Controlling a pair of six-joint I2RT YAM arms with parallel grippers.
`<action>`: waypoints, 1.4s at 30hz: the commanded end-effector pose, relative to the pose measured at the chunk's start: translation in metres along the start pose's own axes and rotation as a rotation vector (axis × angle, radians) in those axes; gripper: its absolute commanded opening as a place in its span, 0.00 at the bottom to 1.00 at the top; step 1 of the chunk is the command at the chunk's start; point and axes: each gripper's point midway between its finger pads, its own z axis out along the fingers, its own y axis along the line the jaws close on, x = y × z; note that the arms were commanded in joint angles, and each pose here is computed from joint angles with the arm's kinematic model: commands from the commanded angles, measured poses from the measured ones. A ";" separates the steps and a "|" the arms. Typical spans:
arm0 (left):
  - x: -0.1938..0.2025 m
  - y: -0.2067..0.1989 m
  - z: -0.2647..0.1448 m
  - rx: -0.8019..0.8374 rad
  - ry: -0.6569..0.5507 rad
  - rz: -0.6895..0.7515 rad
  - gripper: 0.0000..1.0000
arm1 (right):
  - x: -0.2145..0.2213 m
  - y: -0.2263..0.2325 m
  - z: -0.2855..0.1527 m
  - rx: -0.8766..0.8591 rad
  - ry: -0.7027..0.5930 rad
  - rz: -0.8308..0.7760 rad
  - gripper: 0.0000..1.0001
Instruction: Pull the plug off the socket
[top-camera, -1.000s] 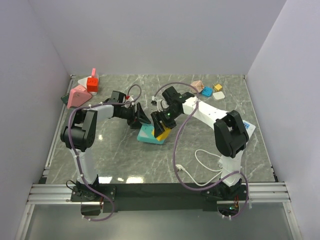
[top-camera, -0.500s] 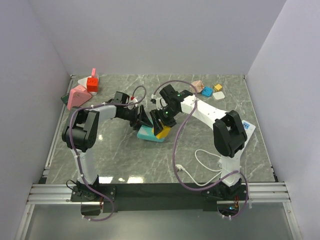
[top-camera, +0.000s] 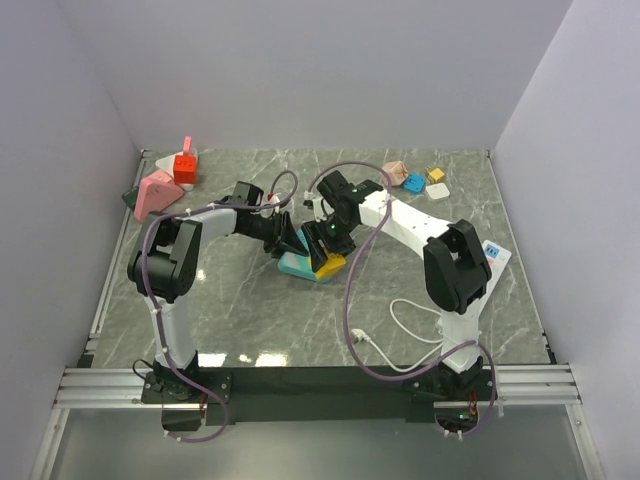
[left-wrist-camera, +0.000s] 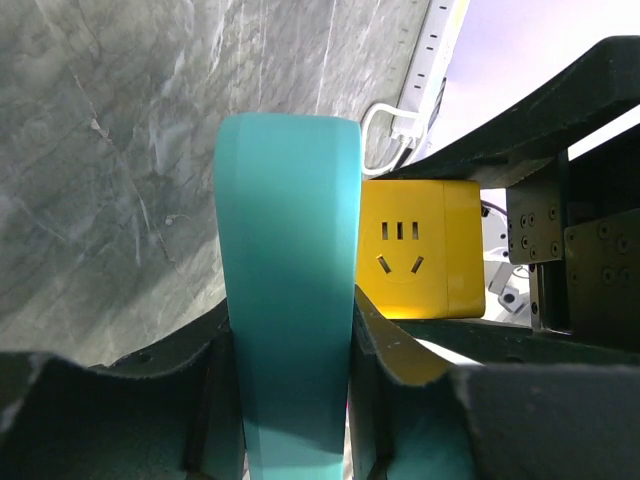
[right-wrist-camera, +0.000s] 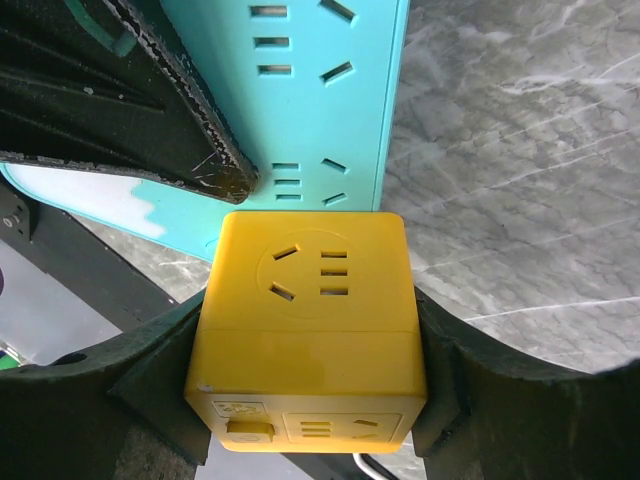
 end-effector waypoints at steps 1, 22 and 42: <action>0.019 -0.009 0.009 0.028 0.071 0.037 0.01 | -0.048 0.015 -0.016 -0.044 -0.178 -0.048 0.00; 0.017 0.053 -0.009 -0.109 -0.012 -0.076 0.01 | -0.061 -0.027 -0.078 -0.088 -0.272 0.087 0.00; -0.003 0.038 -0.006 -0.143 -0.035 -0.048 0.01 | -0.050 0.022 -0.057 0.089 -0.156 -0.085 0.00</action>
